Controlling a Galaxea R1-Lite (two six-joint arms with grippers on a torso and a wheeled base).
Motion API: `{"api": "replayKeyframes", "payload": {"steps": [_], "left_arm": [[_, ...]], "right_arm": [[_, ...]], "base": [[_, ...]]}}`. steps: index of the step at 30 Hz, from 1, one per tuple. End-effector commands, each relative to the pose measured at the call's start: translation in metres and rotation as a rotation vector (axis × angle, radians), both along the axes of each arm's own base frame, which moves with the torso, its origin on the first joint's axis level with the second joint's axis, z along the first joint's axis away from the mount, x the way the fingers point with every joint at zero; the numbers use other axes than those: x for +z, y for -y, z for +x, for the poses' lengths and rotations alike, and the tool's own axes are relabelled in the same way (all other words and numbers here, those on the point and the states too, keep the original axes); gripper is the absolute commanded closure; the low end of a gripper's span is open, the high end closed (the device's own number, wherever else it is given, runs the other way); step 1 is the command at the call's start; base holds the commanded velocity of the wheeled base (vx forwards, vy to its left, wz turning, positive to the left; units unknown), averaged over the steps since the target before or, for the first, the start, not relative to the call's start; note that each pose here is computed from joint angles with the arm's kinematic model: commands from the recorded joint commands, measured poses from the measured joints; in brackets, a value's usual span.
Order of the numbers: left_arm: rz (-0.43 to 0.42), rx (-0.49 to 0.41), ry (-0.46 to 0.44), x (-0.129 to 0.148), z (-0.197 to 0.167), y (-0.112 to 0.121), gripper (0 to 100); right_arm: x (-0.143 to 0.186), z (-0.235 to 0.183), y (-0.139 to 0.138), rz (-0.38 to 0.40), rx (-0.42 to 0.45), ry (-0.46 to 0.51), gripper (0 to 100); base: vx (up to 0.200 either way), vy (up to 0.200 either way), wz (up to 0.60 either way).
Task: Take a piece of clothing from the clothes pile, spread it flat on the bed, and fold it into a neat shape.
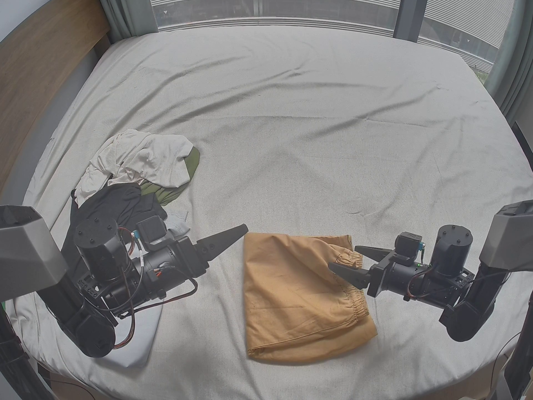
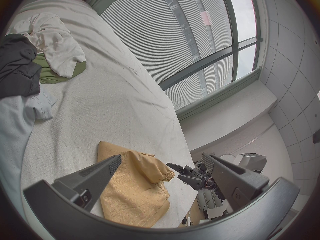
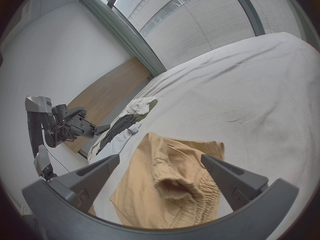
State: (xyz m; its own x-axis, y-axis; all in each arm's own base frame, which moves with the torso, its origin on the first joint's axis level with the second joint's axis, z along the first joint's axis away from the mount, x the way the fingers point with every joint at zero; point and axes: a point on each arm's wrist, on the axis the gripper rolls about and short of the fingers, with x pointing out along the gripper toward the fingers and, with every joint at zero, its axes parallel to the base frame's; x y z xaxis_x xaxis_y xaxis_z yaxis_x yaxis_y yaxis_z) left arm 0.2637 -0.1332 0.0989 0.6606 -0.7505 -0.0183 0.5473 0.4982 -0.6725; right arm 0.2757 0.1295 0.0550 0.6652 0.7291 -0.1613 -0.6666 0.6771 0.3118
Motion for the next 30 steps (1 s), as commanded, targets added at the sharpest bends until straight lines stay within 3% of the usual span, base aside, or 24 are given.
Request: {"api": "replayKeyframes", "payload": {"steps": [1, 3, 4, 13, 24, 30], "left_arm": [[-0.001, -0.001, -0.003, -0.001, 0.0, 0.0, 0], [-0.001, -0.001, -0.001, 0.0, 0.0, 0.0, 0], [-0.001, 0.001, -0.001, 0.0, 0.0, 0.0, 0], [-0.001, -0.002, -0.001, 0.0, 0.0, 0.0, 0], [0.002, -0.001, -0.008, -0.002, 0.0, 0.001, 0], [0.002, -0.001, -0.008, -0.002, 0.0, 0.001, 0]], "right_arm": [[-0.014, 0.008, -0.007, -0.012, 0.01, -0.022, 0], [-0.019, 0.011, -0.007, -0.023, 0.008, -0.026, 0], [-0.021, 0.012, -0.006, -0.03, 0.006, -0.026, 100], [-0.021, 0.016, -0.002, -0.029, -0.021, -0.019, 100], [-0.02, 0.026, 0.021, -0.032, -0.125, -0.014, 100], [-0.023, 0.032, 0.019, -0.031, -0.128, -0.009, 100]], "base": [[0.0, 0.0, 0.0], [0.0, 0.0, 0.0], [0.0, 0.0, 0.0], [0.0, 0.0, 0.0], [0.0, 0.0, 0.0], [0.0, 0.0, 0.0]]}}
